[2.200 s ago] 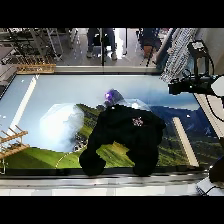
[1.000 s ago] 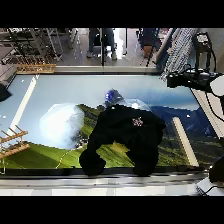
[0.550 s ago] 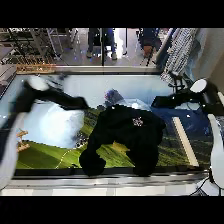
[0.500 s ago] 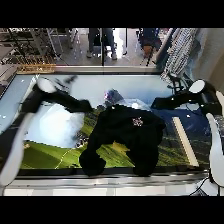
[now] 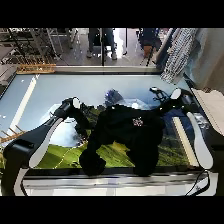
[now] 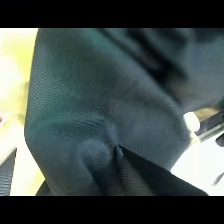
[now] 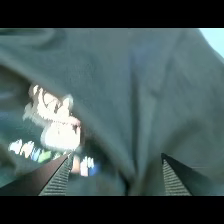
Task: Fold the clothes and pants, and hang the long-sleeved shirts on hangers.
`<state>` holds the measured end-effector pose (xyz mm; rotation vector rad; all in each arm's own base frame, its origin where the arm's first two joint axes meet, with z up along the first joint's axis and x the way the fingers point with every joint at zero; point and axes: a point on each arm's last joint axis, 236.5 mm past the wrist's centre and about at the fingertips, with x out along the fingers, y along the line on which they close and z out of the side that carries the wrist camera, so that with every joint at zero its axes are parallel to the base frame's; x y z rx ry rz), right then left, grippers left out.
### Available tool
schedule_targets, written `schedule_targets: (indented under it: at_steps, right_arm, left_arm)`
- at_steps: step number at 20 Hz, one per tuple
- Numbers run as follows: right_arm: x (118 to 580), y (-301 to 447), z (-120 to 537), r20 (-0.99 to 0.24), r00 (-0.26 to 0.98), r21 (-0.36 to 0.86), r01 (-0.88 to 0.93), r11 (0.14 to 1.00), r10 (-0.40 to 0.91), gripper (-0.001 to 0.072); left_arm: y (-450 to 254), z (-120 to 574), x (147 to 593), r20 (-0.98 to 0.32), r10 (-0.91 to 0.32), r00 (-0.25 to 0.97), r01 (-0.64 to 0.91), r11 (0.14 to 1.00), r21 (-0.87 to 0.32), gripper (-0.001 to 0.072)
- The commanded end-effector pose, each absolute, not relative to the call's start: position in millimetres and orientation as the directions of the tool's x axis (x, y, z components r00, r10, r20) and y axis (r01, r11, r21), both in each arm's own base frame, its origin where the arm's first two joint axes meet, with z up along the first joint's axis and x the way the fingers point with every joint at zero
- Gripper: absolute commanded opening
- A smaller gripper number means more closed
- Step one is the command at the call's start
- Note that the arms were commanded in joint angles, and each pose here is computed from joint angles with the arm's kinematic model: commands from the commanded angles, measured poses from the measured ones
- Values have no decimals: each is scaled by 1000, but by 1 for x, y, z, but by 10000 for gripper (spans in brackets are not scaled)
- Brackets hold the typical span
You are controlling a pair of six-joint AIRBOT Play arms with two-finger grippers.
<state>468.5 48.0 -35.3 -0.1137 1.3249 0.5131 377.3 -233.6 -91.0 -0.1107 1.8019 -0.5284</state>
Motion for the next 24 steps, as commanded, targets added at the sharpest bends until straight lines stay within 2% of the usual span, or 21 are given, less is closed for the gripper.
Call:
schedule_targets:
  at_steps: [1,2,3,4,5,7,10,12,13,15,17,18,21,24]
  right_arm:
    - [482,78,-71,-953,150,157,-504,849,265,549]
    - [484,89,-78,-953,151,148,-522,840,262,431]
    - [489,98,-83,-953,170,124,-530,839,249,260]
    - [501,105,-80,-945,225,87,-524,847,236,34]
    - [517,112,-67,-927,295,57,-504,862,233,39]
    - [559,133,-9,-845,467,-1,-489,872,261,38]
    - [612,159,138,-587,745,-132,-473,871,316,38]
    - [618,163,251,-345,877,-223,-423,878,335,38]
    - [609,159,291,-254,908,-246,-393,886,332,37]
    - [579,147,328,-216,920,-299,-381,875,327,37]
    - [543,138,306,-354,874,-300,-442,845,332,39]
    - [524,136,281,-460,821,-265,-490,831,337,38]
    - [450,140,174,-751,548,-51,-605,795,369,37]
    - [358,149,74,-870,271,156,-641,752,411,39]
  left_arm:
    - [-246,-92,358,-846,-367,-388,170,873,-457,368]
    - [-257,-87,355,-819,-411,-401,184,840,-511,70]
    - [-267,-81,353,-791,-454,-409,209,798,-566,14]
    - [-276,-73,353,-766,-496,-409,224,759,-611,13]
    - [-275,-65,360,-761,-519,-390,226,747,-626,13]
    - [-258,-36,398,-778,-564,-278,240,743,-625,12]
    - [-212,64,480,-739,-673,33,267,718,-643,12]
    - [-173,147,519,-616,-735,283,289,678,-676,12]
    - [-148,180,529,-565,-725,395,292,682,-671,12]
    - [-102,224,522,-521,-672,526,335,728,-598,12]
    - [-81,227,489,-573,-634,520,362,771,-524,12]
    - [-73,207,468,-656,-585,476,339,811,-477,11]
    - [-69,115,402,-898,-370,237,238,919,-316,11]
    - [-80,12,307,-978,-186,-93,197,960,-201,12]
